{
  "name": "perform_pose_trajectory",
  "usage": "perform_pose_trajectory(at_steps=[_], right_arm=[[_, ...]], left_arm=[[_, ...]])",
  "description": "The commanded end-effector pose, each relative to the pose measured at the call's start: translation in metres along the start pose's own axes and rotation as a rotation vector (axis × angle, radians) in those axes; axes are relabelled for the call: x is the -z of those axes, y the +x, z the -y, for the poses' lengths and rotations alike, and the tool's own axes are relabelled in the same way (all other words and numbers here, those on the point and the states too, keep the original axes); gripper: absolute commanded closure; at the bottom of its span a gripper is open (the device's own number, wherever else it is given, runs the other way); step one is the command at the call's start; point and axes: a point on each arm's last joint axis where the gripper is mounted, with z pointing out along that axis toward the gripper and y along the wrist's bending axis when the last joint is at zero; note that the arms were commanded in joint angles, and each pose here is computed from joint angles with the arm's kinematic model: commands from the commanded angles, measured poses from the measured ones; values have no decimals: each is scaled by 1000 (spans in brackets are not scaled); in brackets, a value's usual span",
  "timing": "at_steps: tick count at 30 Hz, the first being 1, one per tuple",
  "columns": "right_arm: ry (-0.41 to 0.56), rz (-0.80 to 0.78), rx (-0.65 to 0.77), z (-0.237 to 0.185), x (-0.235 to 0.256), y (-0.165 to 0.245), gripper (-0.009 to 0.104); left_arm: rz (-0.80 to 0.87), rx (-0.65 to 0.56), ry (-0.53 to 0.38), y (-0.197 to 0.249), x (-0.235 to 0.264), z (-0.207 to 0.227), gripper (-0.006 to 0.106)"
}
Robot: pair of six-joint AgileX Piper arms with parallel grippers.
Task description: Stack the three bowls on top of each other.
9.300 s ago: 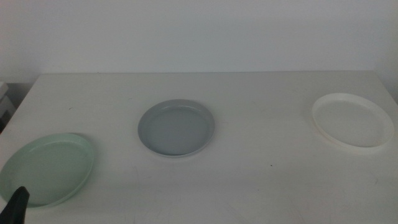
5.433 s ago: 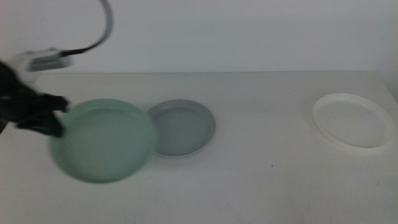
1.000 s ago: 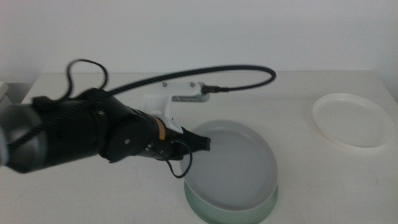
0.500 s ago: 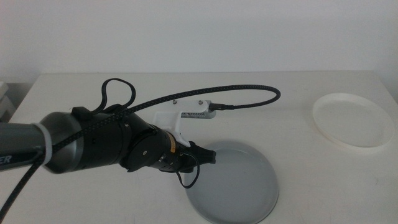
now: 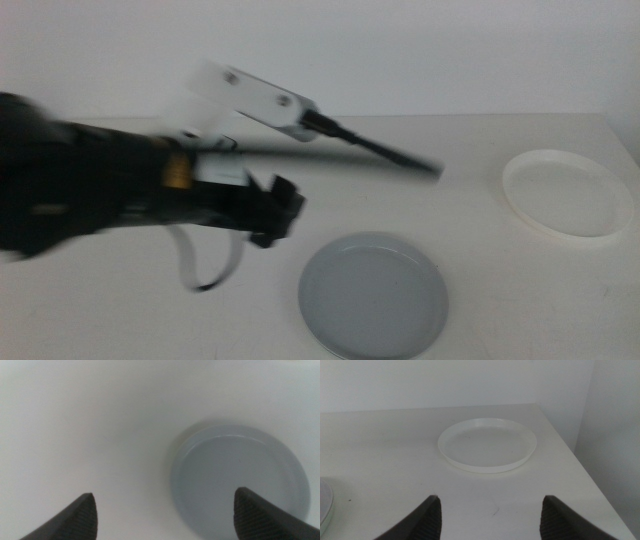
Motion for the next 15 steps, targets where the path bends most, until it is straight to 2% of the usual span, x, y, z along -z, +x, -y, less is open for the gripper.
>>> perform_pose_trajectory(at_steps=[1,4,8,15], right_arm=[[-10,110,25,-1,3,-10,45],[-10,110,25,-1,3,-10,45],[-10,110,25,-1,3,-10,45],[-10,110,25,-1,3,-10,45]], left_arm=[[137,-159,14,-14,52,1,-5],[155,-237,40,-4,99,1,-5],[127,-275,108,20,146,4,-5],[118,-279,147,45,186,4,-5]])
